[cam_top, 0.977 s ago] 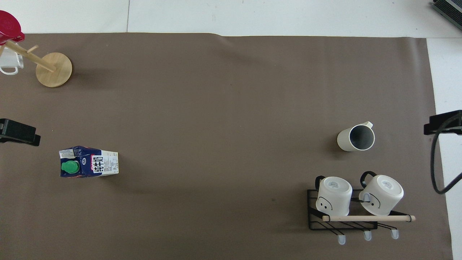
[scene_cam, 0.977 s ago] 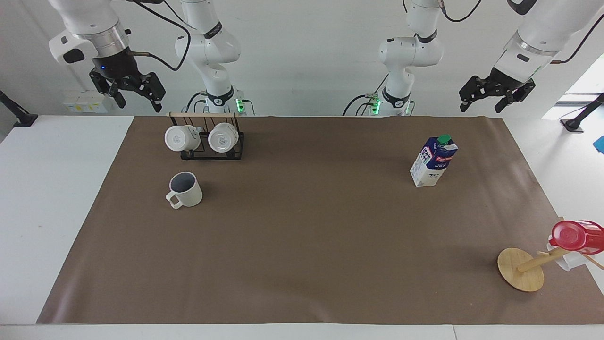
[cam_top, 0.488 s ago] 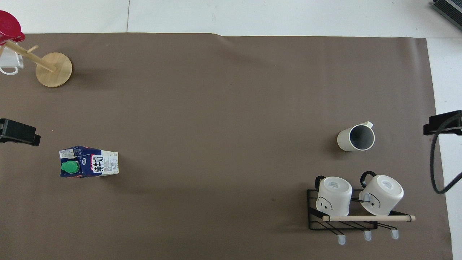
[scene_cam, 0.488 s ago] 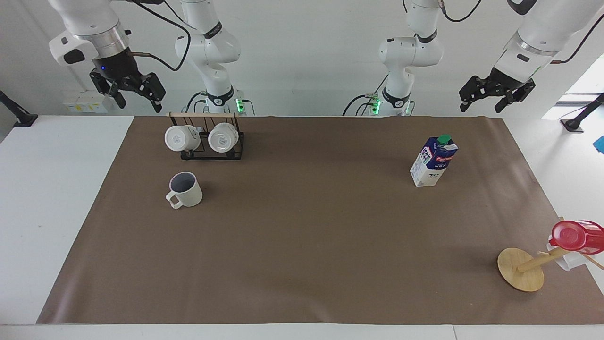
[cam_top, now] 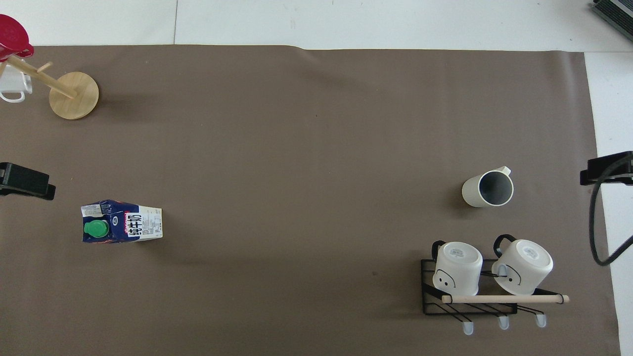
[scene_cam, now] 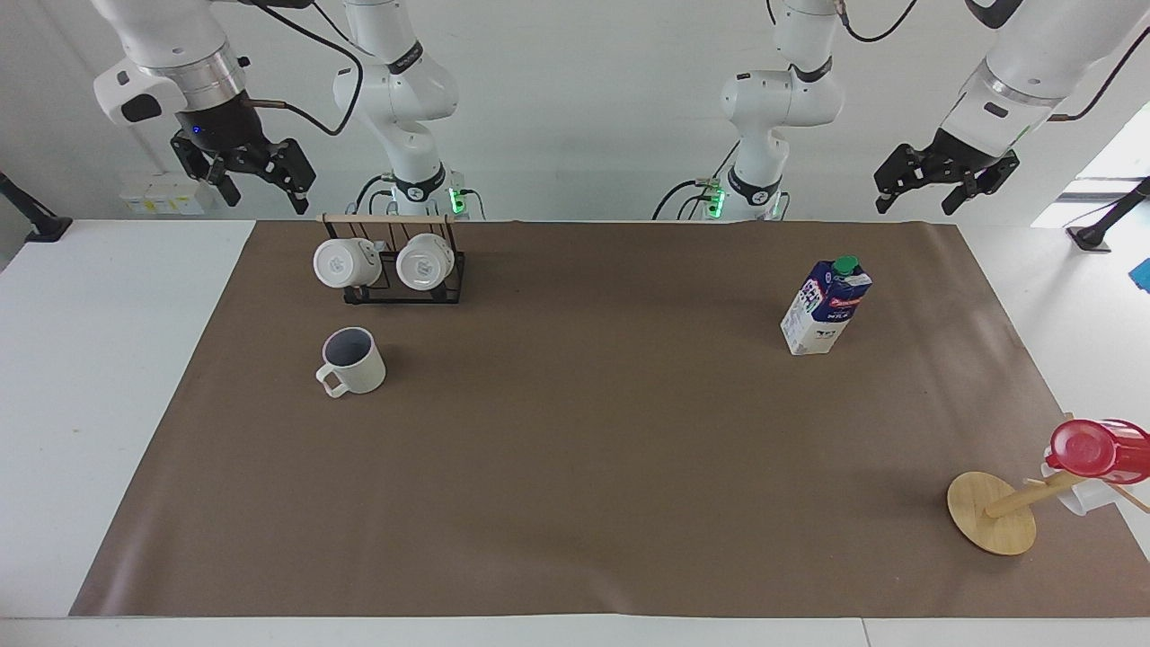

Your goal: Place cup and milk on table

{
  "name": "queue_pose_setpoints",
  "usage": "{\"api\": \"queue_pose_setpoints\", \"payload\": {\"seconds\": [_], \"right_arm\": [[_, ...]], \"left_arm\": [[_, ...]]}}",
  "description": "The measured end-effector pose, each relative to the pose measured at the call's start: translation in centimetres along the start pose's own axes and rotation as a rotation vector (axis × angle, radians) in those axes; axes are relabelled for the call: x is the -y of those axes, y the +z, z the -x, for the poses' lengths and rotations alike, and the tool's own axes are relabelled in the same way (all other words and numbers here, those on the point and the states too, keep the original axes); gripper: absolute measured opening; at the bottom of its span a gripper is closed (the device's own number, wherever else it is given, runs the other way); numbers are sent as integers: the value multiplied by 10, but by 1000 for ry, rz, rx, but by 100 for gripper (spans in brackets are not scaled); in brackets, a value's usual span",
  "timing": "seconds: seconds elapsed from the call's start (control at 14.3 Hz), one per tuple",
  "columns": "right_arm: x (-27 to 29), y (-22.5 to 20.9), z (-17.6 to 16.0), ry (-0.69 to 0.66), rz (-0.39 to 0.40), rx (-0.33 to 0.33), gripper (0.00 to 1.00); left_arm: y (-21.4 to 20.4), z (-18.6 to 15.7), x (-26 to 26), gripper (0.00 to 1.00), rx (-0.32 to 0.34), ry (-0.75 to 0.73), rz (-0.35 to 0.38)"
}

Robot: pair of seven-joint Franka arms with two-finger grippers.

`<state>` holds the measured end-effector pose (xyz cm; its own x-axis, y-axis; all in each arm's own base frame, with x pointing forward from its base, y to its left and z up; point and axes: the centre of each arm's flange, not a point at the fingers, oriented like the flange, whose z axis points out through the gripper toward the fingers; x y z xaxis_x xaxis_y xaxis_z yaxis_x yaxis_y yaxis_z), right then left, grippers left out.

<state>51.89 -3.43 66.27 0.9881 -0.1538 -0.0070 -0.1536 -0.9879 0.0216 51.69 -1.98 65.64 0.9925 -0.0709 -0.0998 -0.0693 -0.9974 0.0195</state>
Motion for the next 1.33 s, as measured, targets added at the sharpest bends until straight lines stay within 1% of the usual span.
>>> {"api": "queue_pose_setpoints", "payload": {"seconds": [0.42, 0.49, 0.63, 0.77, 1.05, 1.33], "right_arm": [[0, 6, 1, 0, 1, 12, 100], [0, 9, 0, -1, 1, 10, 100], [3, 18, -6, -5, -2, -16, 100], [8, 38, -12, -12, -5, -21, 100], [34, 96, -18, -57, -9, -6, 100], [44, 151, -22, -72, -9, -6, 100]], "left_arm": [[0, 0, 0, 100, 0, 0, 0], [0, 0, 0, 100, 0, 0, 0], [0, 0, 0, 100, 0, 0, 0], [0, 0, 0, 100, 0, 0, 0], [0, 0, 0, 100, 0, 0, 0], [0, 0, 0, 100, 0, 0, 0]]}}
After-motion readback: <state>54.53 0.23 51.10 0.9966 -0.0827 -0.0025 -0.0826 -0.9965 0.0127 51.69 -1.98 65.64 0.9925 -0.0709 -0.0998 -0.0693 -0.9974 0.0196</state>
